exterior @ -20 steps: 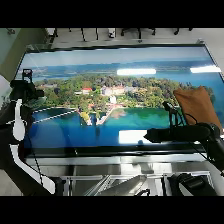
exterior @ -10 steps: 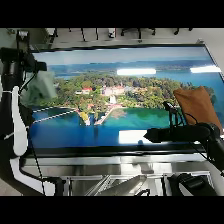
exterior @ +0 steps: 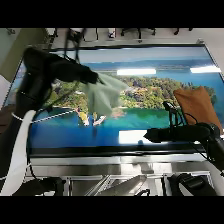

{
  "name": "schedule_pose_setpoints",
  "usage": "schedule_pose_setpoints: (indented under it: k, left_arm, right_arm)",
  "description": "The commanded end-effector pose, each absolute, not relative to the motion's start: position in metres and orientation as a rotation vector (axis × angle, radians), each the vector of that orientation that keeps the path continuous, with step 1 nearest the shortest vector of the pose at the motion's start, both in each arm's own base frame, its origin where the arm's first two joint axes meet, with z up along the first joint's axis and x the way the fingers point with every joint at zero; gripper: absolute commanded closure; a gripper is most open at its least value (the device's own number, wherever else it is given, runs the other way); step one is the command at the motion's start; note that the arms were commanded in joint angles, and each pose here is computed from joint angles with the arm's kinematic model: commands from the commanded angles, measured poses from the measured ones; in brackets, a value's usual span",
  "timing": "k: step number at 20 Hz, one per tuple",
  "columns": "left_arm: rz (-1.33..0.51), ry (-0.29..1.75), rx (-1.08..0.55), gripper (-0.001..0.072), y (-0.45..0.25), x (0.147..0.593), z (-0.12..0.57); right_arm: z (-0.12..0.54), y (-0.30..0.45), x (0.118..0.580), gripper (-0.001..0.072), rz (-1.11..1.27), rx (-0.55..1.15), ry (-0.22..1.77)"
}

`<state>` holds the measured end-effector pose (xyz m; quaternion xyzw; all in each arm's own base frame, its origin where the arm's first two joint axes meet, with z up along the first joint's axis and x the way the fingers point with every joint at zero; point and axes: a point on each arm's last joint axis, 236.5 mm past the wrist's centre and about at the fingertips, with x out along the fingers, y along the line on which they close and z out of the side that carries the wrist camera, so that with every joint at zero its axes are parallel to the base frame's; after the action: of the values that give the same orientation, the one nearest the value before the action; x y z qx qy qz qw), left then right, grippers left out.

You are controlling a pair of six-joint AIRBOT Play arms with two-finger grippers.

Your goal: Fold the shirts.

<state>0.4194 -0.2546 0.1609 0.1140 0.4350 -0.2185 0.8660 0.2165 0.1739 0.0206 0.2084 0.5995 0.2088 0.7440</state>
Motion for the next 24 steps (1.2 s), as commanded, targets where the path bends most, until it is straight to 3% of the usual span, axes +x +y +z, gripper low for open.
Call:
schedule_pose_setpoints:
  k: [1,2,3,4,5,6,11,13,14,15,16,18,20,24]
  left_arm:
    - [-0.672,1.152,0.185,0.0687,-0.328,0.342,0.087]
    - [-0.716,1.219,0.153,0.0687,-0.342,0.325,0.070]
    - [-0.741,1.267,0.129,0.0619,-0.350,0.315,0.060]
    - [-0.755,1.297,0.116,0.0331,-0.353,0.310,0.055]
    - [-0.750,1.317,0.107,0.0172,-0.347,0.310,0.056]
    - [-0.736,1.335,0.112,0.0169,-0.335,0.314,0.064]
    - [-0.581,1.243,-0.013,0.0169,-0.237,0.364,0.146]
    - [-0.484,1.223,-0.088,0.0169,-0.192,0.374,0.147]
    - [-0.435,1.243,-0.123,0.0169,-0.172,0.374,0.134]
    - [-0.391,1.266,-0.158,0.0168,-0.155,0.374,0.116]
    - [-0.375,1.289,-0.206,0.0168,-0.148,0.372,0.092]
    - [-0.375,1.307,-0.362,0.0167,-0.148,0.376,0.046]
    - [-0.366,1.295,-0.517,0.0167,-0.151,0.389,0.006]
    - [-0.327,1.326,-0.625,0.0167,-0.155,0.415,-0.058]
  right_arm:
    - [0.020,0.172,0.218,0.0688,0.449,0.463,1.311]
    - [0.020,0.168,0.220,0.0686,0.437,0.471,1.308]
    - [0.021,0.163,0.224,0.0684,0.419,0.485,1.303]
    - [0.022,0.156,0.229,0.0604,0.393,0.505,1.294]
    - [0.024,0.147,0.234,0.0429,0.382,0.506,1.286]
    - [0.029,0.137,0.239,0.0386,0.374,0.501,1.285]
    - [0.055,0.081,0.287,0.0385,0.315,0.510,1.217]
    - [0.049,0.070,0.309,0.0383,0.310,0.529,1.205]
    - [0.041,0.068,0.321,0.0311,0.303,0.532,1.197]
    - [0.030,0.066,0.333,0.0132,0.284,0.553,1.195]
    - [0.017,0.067,0.345,0.0075,0.271,0.582,1.196]
    - [-0.003,0.077,0.368,0.0144,0.260,0.673,1.190]
    - [-0.020,0.093,0.390,0.0146,0.258,0.763,1.185]
    - [-0.054,0.134,0.426,0.0146,0.302,0.727,1.233]
